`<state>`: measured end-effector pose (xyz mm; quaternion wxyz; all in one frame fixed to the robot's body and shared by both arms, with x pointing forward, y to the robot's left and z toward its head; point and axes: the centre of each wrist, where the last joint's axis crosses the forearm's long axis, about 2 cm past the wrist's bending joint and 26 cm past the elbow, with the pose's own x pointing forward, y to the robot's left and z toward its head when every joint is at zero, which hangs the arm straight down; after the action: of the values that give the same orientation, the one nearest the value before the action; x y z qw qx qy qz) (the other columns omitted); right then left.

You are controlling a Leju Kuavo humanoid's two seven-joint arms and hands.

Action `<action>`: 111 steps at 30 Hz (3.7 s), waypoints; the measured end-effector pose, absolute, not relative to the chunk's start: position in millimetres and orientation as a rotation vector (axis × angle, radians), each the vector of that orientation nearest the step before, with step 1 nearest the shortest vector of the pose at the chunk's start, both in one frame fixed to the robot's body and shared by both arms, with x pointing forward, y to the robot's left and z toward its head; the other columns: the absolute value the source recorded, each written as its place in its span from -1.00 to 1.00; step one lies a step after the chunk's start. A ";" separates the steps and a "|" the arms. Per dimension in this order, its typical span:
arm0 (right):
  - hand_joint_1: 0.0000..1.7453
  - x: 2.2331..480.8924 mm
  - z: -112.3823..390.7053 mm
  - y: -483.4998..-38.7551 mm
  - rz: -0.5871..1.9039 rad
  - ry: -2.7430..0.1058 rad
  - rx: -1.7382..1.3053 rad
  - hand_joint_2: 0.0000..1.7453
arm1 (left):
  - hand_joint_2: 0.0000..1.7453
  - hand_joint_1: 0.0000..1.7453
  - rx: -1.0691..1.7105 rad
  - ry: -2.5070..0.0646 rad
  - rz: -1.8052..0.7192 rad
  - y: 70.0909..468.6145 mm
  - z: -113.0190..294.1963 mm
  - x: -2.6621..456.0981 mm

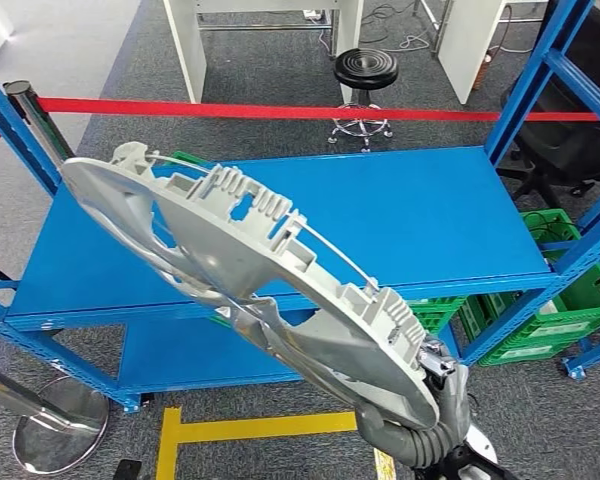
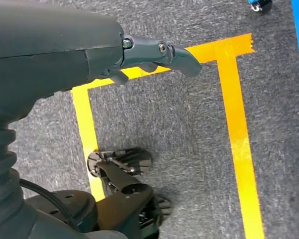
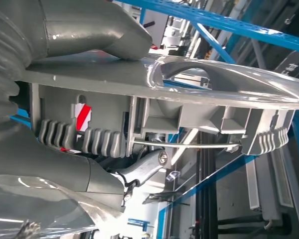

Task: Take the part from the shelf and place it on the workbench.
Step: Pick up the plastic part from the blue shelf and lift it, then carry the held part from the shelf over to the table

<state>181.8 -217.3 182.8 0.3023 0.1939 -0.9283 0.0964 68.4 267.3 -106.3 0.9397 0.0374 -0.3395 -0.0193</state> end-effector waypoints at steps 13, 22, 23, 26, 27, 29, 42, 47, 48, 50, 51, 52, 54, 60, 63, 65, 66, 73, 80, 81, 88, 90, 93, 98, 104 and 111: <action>1.00 169.9 177.5 -229.6 0.229 -2.432 0.486 1.00 | 1.00 -1.00 0.076 -0.671 -0.143 254.2 -106.1 61.5; 1.00 166.3 178.5 -234.1 0.239 -2.431 0.494 1.00 | 1.00 -1.00 0.071 -0.681 -0.177 247.3 -104.7 63.3; 1.00 165.9 178.4 -234.3 0.242 -2.430 0.494 1.00 | 1.00 -1.00 0.071 -0.684 -0.181 246.2 -104.4 64.1; 1.00 164.0 176.9 -234.5 0.249 -2.423 0.489 1.00 | 1.00 -1.00 0.070 -0.690 -0.194 244.0 -103.9 64.8; 1.00 163.3 176.3 -234.7 0.251 -2.420 0.485 1.00 | 1.00 -1.00 0.070 -0.691 -0.196 243.4 -103.9 64.6; 1.00 162.7 175.8 -235.1 0.252 -2.419 0.478 1.00 | 1.00 -1.00 0.069 -0.691 -0.196 242.7 -103.8 64.3; 1.00 163.9 175.8 -238.5 0.250 -2.422 0.457 1.00 | 1.00 -1.00 0.094 -0.655 -0.229 240.6 -102.2 49.4; 1.00 164.9 176.5 -237.5 0.249 -2.423 0.468 1.00 | 1.00 -1.00 0.100 -0.666 -0.226 241.4 -99.2 49.6; 1.00 165.2 176.8 -237.1 0.248 -2.424 0.470 1.00 | 1.00 -1.00 0.102 -0.670 -0.226 241.6 -98.5 50.4; 1.00 166.1 177.6 -236.4 0.241 -2.427 0.475 1.00 | 1.00 -1.00 0.104 -0.675 -0.223 241.7 -97.2 51.5; 1.00 166.7 178.0 -236.0 0.238 -2.429 0.479 1.00 | 1.00 -1.00 0.106 -0.676 -0.219 241.8 -96.7 50.7; 1.00 167.4 178.3 -235.6 0.235 -2.430 0.485 1.00 | 1.00 -1.00 0.107 -0.676 -0.214 241.9 -96.3 49.6; 1.00 169.2 178.8 -235.0 0.235 -2.432 0.497 1.00 | 1.00 -1.00 0.110 -0.678 -0.201 242.1 -95.4 47.1; 1.00 174.8 177.1 -232.0 0.248 -2.425 0.524 1.00 | 1.00 -1.00 0.115 -0.679 -0.159 242.1 -92.5 43.0; 1.00 179.4 177.8 -230.6 0.248 -2.430 0.527 1.00 | 1.00 -1.00 0.117 -0.687 -0.141 241.9 -90.5 43.8; 1.00 182.3 179.0 -229.2 0.248 -2.436 0.530 1.00 | 1.00 -1.00 0.121 -0.697 -0.127 242.2 -89.1 46.6; 1.00 183.5 179.4 -228.2 0.248 -2.439 0.531 1.00 | 1.00 -1.00 0.124 -0.699 -0.118 242.9 -88.9 46.7; 1.00 188.4 180.6 -220.1 0.255 -2.437 0.551 1.00 | 1.00 -1.00 0.141 -0.697 -0.095 246.5 -88.9 44.1; 1.00 191.7 182.5 -214.8 0.263 -2.425 0.561 1.00 | 1.00 -1.00 0.146 -0.690 -0.095 246.8 -85.9 38.8; 1.00 192.7 183.3 -213.7 0.264 -2.426 0.561 1.00 | 1.00 -1.00 0.149 -0.688 -0.093 247.1 -85.5 38.6; 1.00 193.1 182.1 -210.6 0.273 -2.419 0.560 1.00 | 1.00 -1.00 0.155 -0.690 -0.093 243.6 -82.0 39.1; 1.00 192.8 181.5 -209.2 0.275 -2.414 0.565 1.00 | 1.00 -1.00 0.159 -0.691 -0.096 243.9 -80.3 39.8; 1.00 193.1 181.9 -208.0 0.276 -2.414 0.569 1.00 | 1.00 -1.00 0.163 -0.687 -0.095 244.6 -77.6 39.0; 1.00 195.2 183.4 -205.7 0.284 -2.409 0.583 1.00 | 1.00 -1.00 0.182 -0.682 -0.096 250.5 -76.0 35.0; 1.00 196.1 183.6 -203.1 0.284 -2.401 0.597 1.00 | 1.00 -1.00 0.191 -0.691 -0.104 254.8 -76.8 31.2; 1.00 197.6 184.4 -201.0 0.284 -2.401 0.616 1.00 | 1.00 -1.00 0.186 -0.698 -0.093 257.2 -77.2 29.6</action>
<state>197.6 -201.0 184.4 0.3175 0.2342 -0.9125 0.1078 29.6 257.2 -77.2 0.9344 0.0910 -0.3413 -0.0457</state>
